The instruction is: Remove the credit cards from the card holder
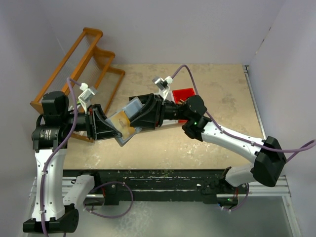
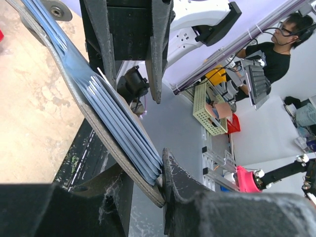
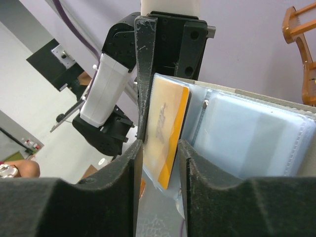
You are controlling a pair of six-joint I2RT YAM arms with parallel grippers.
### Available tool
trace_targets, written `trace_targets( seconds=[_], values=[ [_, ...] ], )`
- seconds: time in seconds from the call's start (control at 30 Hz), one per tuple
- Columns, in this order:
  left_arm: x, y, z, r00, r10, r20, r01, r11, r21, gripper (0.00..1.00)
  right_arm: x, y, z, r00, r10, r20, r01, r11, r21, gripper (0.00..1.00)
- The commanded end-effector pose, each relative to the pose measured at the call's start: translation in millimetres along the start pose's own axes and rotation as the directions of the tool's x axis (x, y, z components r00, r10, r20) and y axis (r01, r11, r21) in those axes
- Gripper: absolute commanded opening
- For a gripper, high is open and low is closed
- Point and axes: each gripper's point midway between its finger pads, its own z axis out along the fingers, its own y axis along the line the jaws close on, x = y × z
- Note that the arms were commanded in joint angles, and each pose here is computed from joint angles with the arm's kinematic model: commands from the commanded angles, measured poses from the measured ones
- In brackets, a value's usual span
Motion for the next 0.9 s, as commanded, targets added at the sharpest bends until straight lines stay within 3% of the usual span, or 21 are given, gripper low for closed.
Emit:
trace_targets(
  seconds=[0.0, 0.17, 0.27, 0.4, 0.53, 0.87],
  values=[
    [-13.1, 3.8, 1.2, 0.989, 0.146, 0.01, -0.145, 0.989, -0.04, 0.0, 19.3, 22.6, 11.8, 0.998, 0.014, -0.059, -0.02, 0.995, -0.095, 0.39],
    [-13.9, 0.1, 1.0, 0.984, 0.175, 0.011, -0.175, 0.984, -0.038, 0.0, 26.0, 2.4, 16.0, 0.997, 0.054, -0.047, -0.054, 0.998, -0.01, 0.28],
    [-13.1, -1.4, 0.9, 0.983, 0.186, 0.01, -0.185, 0.982, -0.034, 0.0, 26.9, -8.9, 15.7, 0.998, 0.063, -0.019, -0.061, 0.996, 0.059, 0.17],
    [-10.6, -4.9, 0.7, 0.981, 0.193, 0.005, -0.193, 0.981, -0.009, 0.0, 30.0, -3.7, 9.0, 0.998, 0.062, 0.001, -0.062, 0.997, 0.04, 0.0],
    [-6.1, -6.8, 0.6, 0.981, 0.196, -0.002, -0.196, 0.98, 0.025, 0.04, 40.5, 2.1, -0.4, 0.997, 0.082, -0.014, -0.082, 0.997, 0.014, 0.0],
    [-4.5, -7.5, 0.5, 0.98, 0.2, -0.005, -0.199, 0.978, 0.055, 0.0, 35.3, 11.1, -14.1, 0.997, 0.067, 0.033, -0.068, 0.997, 0.045, 0.0]
  ],
)
